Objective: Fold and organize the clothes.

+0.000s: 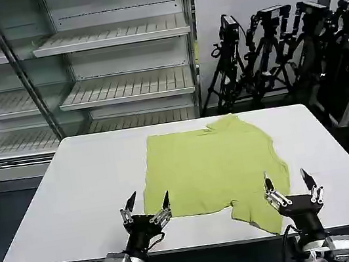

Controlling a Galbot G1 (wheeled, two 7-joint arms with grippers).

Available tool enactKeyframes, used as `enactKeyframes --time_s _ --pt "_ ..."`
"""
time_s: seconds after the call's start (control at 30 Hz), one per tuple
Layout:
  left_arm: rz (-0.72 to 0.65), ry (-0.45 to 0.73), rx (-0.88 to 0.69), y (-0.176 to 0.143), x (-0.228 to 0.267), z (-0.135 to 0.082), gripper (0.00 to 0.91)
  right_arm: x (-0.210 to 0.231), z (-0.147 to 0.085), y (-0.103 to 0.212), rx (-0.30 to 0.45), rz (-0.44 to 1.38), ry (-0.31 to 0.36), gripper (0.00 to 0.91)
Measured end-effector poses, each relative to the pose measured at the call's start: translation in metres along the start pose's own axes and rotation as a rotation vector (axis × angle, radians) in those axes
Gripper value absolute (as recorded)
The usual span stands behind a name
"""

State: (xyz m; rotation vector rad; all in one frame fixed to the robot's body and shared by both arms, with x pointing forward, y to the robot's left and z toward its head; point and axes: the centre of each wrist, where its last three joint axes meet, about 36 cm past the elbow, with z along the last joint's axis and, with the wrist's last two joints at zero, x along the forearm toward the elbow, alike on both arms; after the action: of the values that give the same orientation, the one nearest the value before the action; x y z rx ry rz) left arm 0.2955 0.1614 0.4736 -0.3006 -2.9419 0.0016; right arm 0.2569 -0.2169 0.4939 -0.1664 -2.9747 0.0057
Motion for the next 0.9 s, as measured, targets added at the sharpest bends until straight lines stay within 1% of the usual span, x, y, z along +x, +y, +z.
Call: enactKeyframes --time_s 0.17,0.47,0.8,0.9 --pt "0.001 0.065 -0.017 0.001 -0.004 0.004 0.907 -0.002 0.007 0.004 0.001 0.01 0.088 0.907" --pt "-0.017 0.151 -0.051 0.009 -0.019 0.012 0.907 -0.005 0.022 0.01 0.014 0.026 0.203 0.907" --pt "-0.012 0.216 -0.083 0.022 -0.035 0.021 0.907 -0.008 0.033 0.02 0.011 0.039 0.27 0.907" --pt "-0.001 0.225 -0.088 0.027 -0.037 0.02 0.907 -0.008 0.036 0.022 0.009 0.043 0.284 0.907"
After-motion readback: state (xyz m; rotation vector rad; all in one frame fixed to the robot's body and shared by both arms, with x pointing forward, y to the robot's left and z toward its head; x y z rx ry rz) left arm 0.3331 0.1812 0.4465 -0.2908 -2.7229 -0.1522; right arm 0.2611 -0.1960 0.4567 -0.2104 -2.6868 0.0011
